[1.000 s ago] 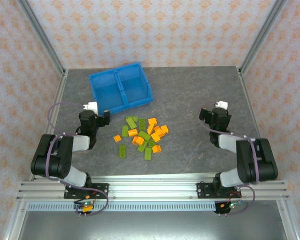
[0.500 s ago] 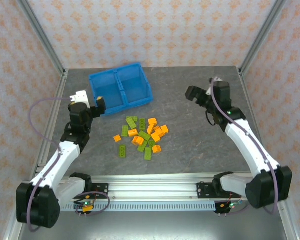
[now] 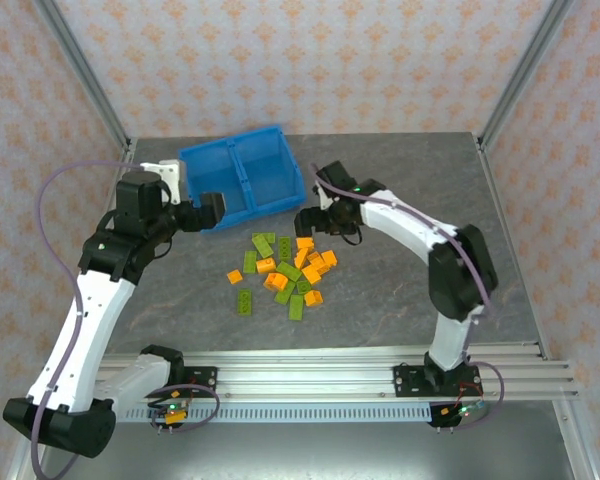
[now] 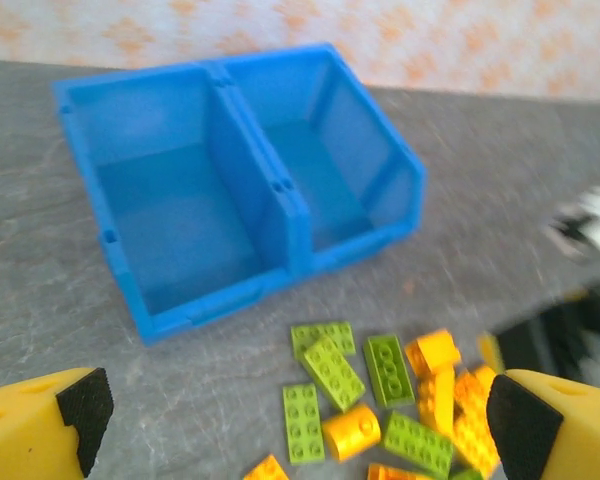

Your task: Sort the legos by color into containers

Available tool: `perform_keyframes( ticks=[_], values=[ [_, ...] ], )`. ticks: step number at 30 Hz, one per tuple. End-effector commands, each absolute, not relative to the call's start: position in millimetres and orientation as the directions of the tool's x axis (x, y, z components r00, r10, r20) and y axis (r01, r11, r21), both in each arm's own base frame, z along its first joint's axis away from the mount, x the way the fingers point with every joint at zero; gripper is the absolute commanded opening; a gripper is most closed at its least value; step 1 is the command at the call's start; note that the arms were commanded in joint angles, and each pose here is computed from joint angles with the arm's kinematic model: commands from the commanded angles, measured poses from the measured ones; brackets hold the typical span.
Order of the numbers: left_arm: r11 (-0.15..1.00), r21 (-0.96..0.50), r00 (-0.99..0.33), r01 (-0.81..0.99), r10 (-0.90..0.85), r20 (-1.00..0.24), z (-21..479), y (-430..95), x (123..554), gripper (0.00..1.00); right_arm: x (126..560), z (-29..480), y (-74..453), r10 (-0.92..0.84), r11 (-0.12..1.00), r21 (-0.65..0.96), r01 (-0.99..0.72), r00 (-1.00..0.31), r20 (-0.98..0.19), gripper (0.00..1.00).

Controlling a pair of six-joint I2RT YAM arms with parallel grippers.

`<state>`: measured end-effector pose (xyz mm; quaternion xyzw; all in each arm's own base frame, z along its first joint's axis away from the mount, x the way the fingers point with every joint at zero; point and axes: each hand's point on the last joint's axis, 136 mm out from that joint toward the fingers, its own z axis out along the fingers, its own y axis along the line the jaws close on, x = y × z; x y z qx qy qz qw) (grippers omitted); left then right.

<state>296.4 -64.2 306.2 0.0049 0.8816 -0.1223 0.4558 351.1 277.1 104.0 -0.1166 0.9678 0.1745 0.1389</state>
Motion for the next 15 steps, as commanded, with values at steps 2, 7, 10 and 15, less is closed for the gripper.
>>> perform_keyframes(
  ticks=[2,7,10,15],
  values=[
    [0.865,-0.093,-0.599,0.493,0.261,-0.757,275,-103,244,0.99,353,82,288,-0.22,0.921,0.262,-0.289,-0.94,-0.261,0.89],
    [0.682,-0.069,-0.522,0.728,0.487,-0.701,223,-144,211,0.99,358,57,300,-0.227,0.927,0.248,-0.282,-0.947,-0.227,0.81],
    [0.619,-0.039,-0.493,0.784,0.584,-0.645,198,-151,205,0.99,360,42,303,-0.229,0.93,0.244,-0.275,-0.952,-0.201,0.68],
    [0.626,-0.015,-0.485,0.78,0.589,-0.647,188,-155,220,0.99,367,35,300,-0.215,0.944,0.208,-0.258,-0.955,-0.206,0.46]
  ],
)
